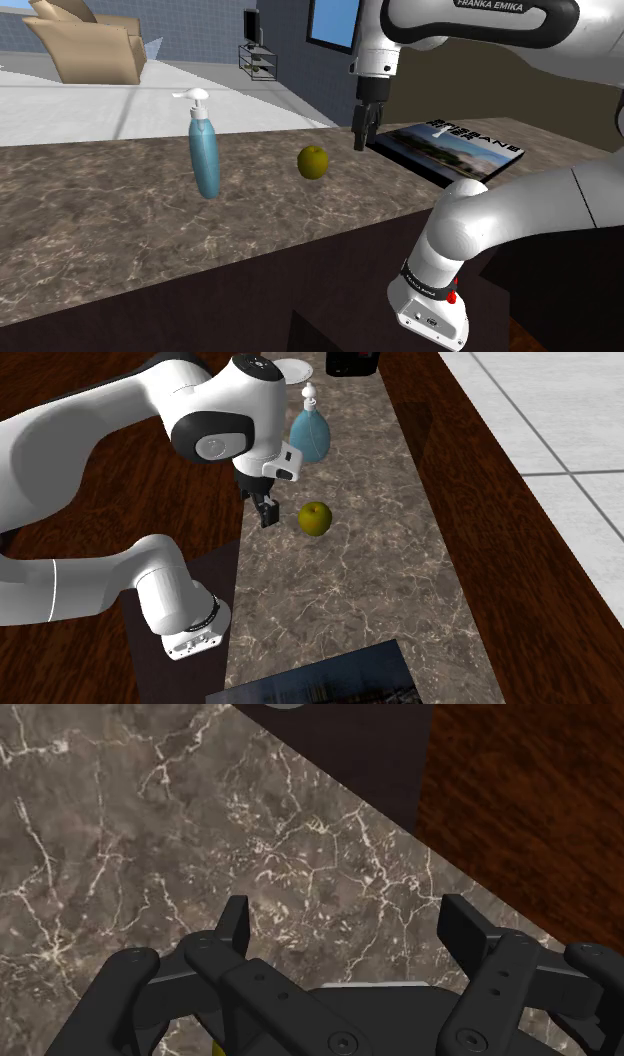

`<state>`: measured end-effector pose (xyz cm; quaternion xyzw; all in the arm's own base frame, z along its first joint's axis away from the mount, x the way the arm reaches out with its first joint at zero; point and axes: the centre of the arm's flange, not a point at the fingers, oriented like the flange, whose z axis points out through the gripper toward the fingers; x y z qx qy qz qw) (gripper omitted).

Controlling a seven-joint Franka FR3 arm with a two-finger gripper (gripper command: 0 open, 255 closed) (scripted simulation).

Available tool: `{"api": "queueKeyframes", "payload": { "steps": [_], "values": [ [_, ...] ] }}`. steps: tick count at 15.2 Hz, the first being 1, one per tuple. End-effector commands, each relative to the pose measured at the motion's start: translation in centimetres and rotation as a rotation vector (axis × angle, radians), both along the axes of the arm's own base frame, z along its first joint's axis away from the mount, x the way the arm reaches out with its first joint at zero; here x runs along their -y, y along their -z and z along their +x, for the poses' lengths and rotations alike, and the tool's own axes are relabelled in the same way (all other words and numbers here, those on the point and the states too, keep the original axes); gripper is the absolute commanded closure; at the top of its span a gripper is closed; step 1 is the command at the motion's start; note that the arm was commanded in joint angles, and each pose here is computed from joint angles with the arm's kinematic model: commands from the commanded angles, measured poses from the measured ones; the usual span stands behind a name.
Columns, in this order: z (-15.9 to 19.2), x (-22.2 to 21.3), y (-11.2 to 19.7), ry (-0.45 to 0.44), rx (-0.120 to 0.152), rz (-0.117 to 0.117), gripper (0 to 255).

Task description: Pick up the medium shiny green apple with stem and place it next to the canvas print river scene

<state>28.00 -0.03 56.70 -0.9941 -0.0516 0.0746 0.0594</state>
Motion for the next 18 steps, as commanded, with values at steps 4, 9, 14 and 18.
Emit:
{"api": "queueKeyframes", "payload": {
  "steps": [4, 9, 14, 18],
  "values": [
    [3.0, 0.0, 0.6, 0.026, 0.052, -0.021, 0],
    [8.2, 0.2, 1.3, 0.070, 0.138, -0.057, 0],
    [12.3, 0.6, 2.1, 0.105, 0.206, -0.085, 0],
    [12.4, 0.5, 4.2, 0.105, 0.206, -0.085, 0]
  ]
}}
